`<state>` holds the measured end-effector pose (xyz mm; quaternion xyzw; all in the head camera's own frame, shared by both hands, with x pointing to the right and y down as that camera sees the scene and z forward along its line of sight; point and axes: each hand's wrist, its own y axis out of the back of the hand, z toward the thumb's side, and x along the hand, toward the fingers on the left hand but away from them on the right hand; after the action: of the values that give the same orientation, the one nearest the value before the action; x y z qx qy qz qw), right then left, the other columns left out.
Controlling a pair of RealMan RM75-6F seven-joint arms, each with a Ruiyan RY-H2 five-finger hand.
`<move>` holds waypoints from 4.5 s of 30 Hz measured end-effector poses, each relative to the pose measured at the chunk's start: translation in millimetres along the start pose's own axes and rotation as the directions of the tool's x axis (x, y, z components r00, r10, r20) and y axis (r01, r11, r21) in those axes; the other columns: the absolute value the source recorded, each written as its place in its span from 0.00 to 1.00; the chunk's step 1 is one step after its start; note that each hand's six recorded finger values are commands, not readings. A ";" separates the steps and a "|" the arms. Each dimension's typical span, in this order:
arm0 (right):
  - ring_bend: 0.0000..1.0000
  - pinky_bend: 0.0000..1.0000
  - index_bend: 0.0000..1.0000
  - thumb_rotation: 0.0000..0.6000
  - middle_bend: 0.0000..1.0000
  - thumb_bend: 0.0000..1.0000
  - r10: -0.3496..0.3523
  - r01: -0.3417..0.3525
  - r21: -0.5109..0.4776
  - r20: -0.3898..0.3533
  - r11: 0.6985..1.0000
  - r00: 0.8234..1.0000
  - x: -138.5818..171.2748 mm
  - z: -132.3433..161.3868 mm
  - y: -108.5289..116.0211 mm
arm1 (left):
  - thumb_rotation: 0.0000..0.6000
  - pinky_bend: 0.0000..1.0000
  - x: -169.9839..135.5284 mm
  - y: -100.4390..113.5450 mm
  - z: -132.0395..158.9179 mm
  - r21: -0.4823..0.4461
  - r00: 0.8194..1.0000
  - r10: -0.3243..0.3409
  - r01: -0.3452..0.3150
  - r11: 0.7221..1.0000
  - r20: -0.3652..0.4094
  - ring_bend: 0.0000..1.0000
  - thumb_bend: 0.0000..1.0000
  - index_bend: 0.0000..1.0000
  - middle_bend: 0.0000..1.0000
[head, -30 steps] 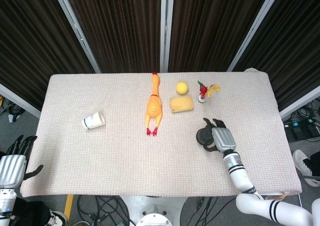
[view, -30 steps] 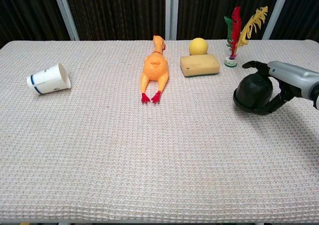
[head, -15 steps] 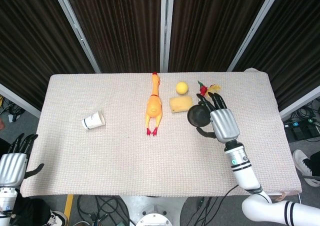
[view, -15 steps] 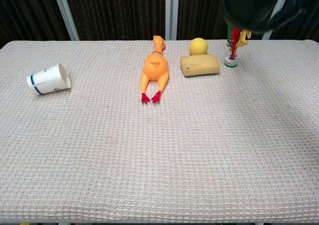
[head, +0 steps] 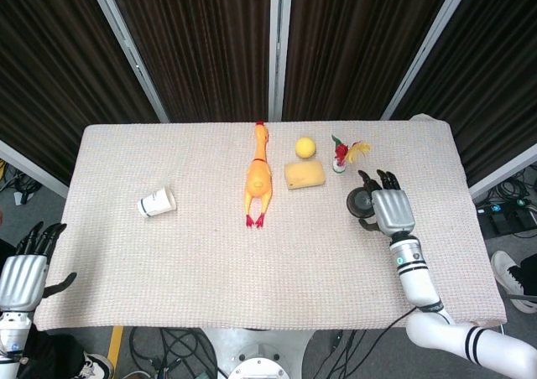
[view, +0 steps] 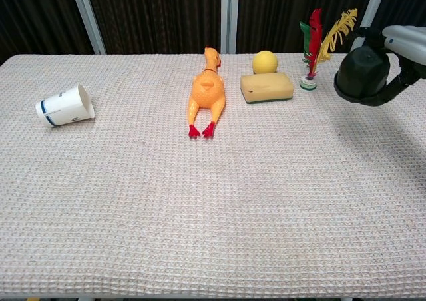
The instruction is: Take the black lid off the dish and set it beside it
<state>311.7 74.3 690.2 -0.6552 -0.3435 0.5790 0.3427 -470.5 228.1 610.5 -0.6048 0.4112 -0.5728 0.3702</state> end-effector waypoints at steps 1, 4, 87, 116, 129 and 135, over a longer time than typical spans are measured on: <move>0.00 0.00 0.00 1.00 0.35 0.18 -0.009 0.009 0.015 0.006 1.000 1.000 -2.5 -4.7 1.6 | 1.00 0.18 0.1 -0.3 0.7 0.001 1.000 -0.001 0.001 1.000 0.002 0.00 0.17 0.10 0.10; 0.00 0.00 0.00 1.00 0.35 0.18 -0.070 0.070 0.043 -0.009 0.997 0.998 -5.6 -6.8 19.2 | 1.00 0.18 1.3 -2.1 3.5 0.002 1.000 -0.007 0.007 1.000 0.011 0.00 0.16 0.10 0.10; 0.00 0.00 0.01 1.00 0.37 0.16 0.014 -0.030 -0.070 -0.226 0.997 0.974 13.9 57.3 40.8 | 1.00 0.18 4.5 -5.6 9.4 0.001 1.000 -0.022 0.022 1.000 0.017 0.00 0.17 0.10 0.10; 0.00 0.00 0.01 1.00 0.38 0.16 0.165 -0.184 -0.108 -0.170 0.977 0.972 44.9 12.0 -50.7 | 1.00 0.18 -1.1 -13.0 5.1 0.011 0.999 -0.050 0.050 0.999 0.006 0.00 0.17 0.10 0.10; 0.00 0.00 0.01 1.00 0.37 0.16 0.202 -0.216 -0.070 -0.166 0.974 0.965 42.1 6.6 -81.4 | 1.00 0.18 -2.6 -16.2 1.2 0.007 0.998 -0.055 0.055 0.998 -0.003 0.00 0.17 0.10 0.10; 0.00 0.00 0.00 1.00 0.26 0.07 0.236 -0.245 -0.049 -0.148 0.968 0.960 44.0 1.3 -84.3 | 1.00 0.18 -3.4 -16.5 1.0 0.006 0.998 -0.055 0.055 0.998 -0.004 0.00 0.17 0.10 0.10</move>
<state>310.0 156.2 738.4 -0.7423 -0.2553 0.5571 0.2711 -468.3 237.5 624.3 -0.6138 0.3933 -0.5851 0.3553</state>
